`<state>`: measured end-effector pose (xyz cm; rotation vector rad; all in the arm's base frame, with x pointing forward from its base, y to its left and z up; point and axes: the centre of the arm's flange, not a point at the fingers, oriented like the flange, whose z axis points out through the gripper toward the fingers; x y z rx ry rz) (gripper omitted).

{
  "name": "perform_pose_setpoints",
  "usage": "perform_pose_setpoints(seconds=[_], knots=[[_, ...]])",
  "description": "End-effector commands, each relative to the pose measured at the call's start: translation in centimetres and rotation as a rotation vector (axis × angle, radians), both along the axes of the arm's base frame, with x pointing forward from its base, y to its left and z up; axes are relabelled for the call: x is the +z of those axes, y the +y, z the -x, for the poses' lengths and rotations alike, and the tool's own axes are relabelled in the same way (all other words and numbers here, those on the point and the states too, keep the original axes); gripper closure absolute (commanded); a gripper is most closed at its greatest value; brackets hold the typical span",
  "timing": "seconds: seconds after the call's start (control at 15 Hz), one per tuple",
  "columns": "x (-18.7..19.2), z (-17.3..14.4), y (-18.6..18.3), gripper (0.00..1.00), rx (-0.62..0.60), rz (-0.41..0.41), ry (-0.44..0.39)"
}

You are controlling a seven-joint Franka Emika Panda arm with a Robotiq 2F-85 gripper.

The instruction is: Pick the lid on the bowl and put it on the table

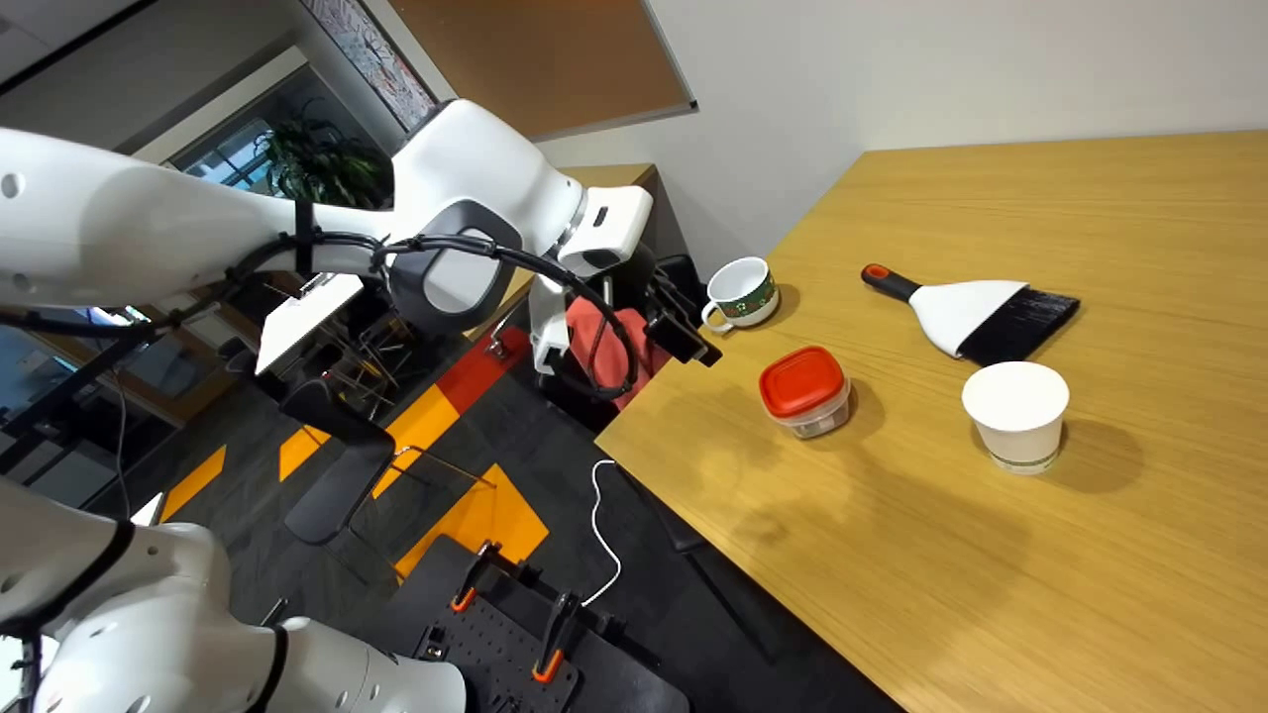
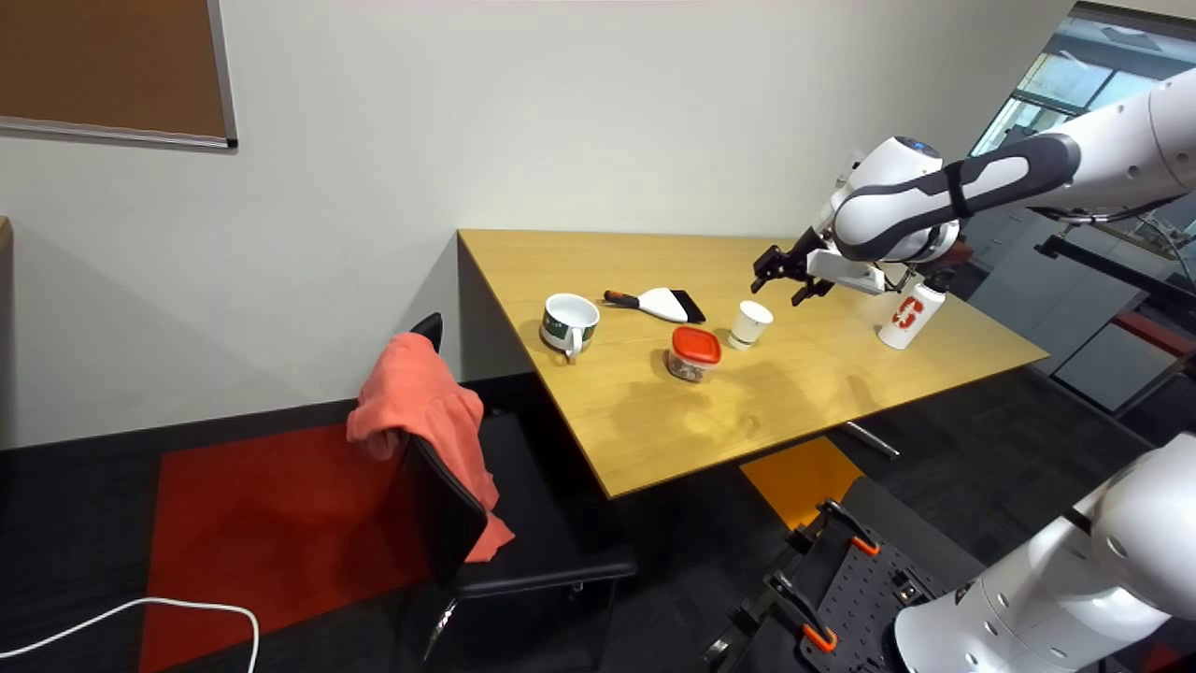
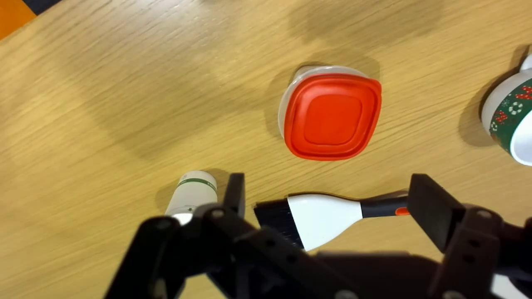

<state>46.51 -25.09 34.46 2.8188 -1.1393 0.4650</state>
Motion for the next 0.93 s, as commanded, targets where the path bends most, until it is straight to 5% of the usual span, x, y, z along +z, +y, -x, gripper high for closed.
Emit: perform_pose_setpoints(seconds=[0.0,0.87], knots=[[-0.8,-1.2,-0.4,0.00,-0.022,0.001,0.017],[-9.1,-5.6,-5.3,0.00,0.018,-0.068,0.039]])
